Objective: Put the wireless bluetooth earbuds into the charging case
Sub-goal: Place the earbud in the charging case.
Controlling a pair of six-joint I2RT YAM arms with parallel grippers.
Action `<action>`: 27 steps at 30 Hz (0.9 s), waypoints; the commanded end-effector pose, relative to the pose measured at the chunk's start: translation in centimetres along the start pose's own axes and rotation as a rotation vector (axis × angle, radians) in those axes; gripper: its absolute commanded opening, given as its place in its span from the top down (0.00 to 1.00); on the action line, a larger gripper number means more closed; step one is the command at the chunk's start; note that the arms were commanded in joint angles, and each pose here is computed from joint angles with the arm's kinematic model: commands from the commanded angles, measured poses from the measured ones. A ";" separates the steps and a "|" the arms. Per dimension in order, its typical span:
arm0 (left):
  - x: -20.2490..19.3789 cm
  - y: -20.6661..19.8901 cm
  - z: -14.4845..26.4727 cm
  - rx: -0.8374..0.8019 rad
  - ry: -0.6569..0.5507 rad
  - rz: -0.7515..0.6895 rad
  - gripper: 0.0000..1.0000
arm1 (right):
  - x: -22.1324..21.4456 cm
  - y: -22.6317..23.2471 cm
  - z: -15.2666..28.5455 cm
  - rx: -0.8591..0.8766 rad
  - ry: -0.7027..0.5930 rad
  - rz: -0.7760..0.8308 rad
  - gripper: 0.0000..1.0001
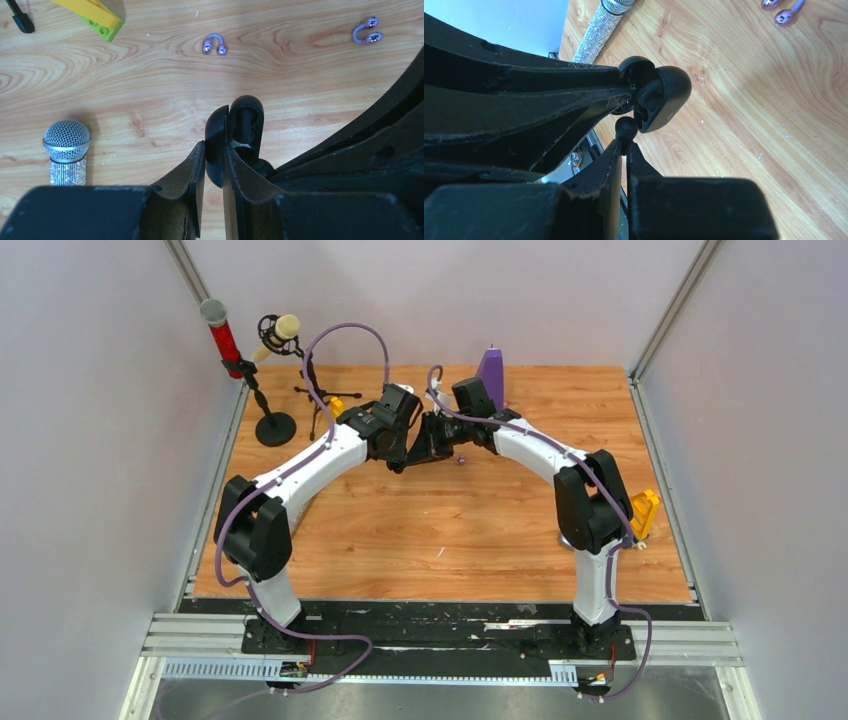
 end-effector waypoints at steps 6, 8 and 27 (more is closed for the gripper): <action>1.3 -0.6 1.5 -0.022 -0.080 0.041 0.75 | 1.4 1.8 -0.2 0.035 -0.038 0.035 1.00; 1.3 -0.6 1.7 -0.023 -0.083 0.041 0.75 | 1.3 1.6 -0.2 0.022 -0.039 0.035 1.00; 1.6 -0.6 2.9 -0.054 -0.114 0.046 0.75 | 0.7 0.2 -1.3 -0.003 -0.016 0.009 1.00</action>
Point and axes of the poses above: each gripper's point midway between its finger pads, its own z axis back along the fingers, its own y axis along the line the jaws close on, x = y × z, the point moved 5 cm from there along z, back along the fingers, and after that the axes turned 8 degrees about z, right-handed, at the moved point
